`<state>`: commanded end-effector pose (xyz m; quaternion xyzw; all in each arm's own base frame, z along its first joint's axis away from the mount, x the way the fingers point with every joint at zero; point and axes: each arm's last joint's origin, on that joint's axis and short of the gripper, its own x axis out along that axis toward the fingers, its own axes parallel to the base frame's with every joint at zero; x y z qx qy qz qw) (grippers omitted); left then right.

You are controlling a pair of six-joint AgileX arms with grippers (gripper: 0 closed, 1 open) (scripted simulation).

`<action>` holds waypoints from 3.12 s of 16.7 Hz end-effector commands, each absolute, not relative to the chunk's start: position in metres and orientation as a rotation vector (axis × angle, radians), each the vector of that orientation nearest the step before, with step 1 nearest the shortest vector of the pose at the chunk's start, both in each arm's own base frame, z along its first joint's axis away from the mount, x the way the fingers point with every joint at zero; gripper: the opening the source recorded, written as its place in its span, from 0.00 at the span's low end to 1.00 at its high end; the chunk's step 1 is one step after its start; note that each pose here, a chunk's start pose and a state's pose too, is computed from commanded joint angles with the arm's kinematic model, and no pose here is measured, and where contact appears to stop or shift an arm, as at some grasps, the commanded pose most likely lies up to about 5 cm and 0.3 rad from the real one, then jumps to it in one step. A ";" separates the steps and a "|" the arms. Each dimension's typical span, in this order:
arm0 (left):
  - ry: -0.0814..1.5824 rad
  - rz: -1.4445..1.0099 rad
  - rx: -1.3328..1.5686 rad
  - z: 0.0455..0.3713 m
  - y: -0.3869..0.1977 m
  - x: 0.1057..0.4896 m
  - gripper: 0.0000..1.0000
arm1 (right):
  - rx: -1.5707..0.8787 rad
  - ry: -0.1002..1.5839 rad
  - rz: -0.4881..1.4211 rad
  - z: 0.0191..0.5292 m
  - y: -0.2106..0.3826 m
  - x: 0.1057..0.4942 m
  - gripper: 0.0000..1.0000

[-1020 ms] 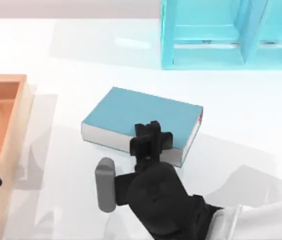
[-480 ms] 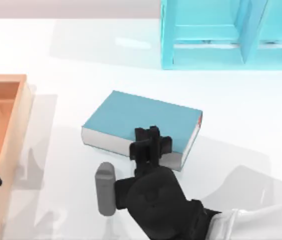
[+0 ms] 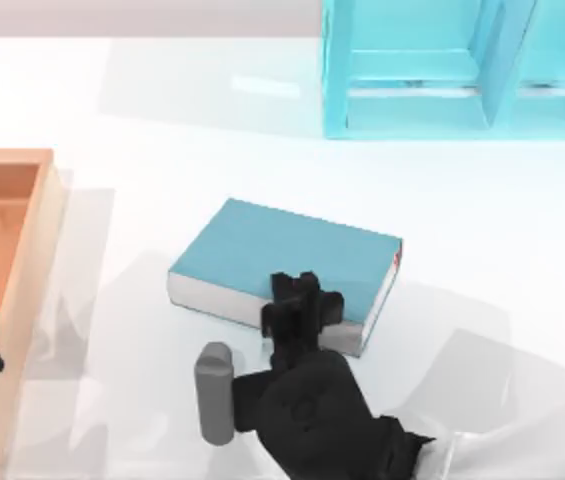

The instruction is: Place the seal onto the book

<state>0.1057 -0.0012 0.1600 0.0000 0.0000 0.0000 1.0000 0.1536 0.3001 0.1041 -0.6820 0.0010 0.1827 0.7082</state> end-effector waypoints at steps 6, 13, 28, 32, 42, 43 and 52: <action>0.000 0.000 0.000 0.160 -0.001 0.106 1.00 | -1.514 0.002 0.406 0.104 0.300 0.154 0.38; 0.000 0.000 0.000 0.160 -0.001 0.106 1.00 | -1.514 0.002 0.406 0.104 0.300 0.154 0.90; 0.000 0.000 0.000 0.160 -0.001 0.106 1.00 | -1.487 0.002 0.455 0.105 0.312 0.119 1.00; 0.000 0.000 0.000 0.160 -0.001 0.106 1.00 | -1.454 -0.003 0.524 0.105 0.320 0.052 1.00; 0.000 0.000 0.000 0.160 -0.001 0.106 1.00 | -1.516 0.003 0.407 0.113 0.301 0.003 1.00; 0.000 0.000 0.000 0.160 -0.001 0.106 1.00 | -1.516 0.003 0.407 0.113 0.301 0.003 1.00; 0.000 0.000 0.000 0.160 -0.001 0.106 1.00 | -1.335 0.171 0.395 0.137 0.270 0.058 1.00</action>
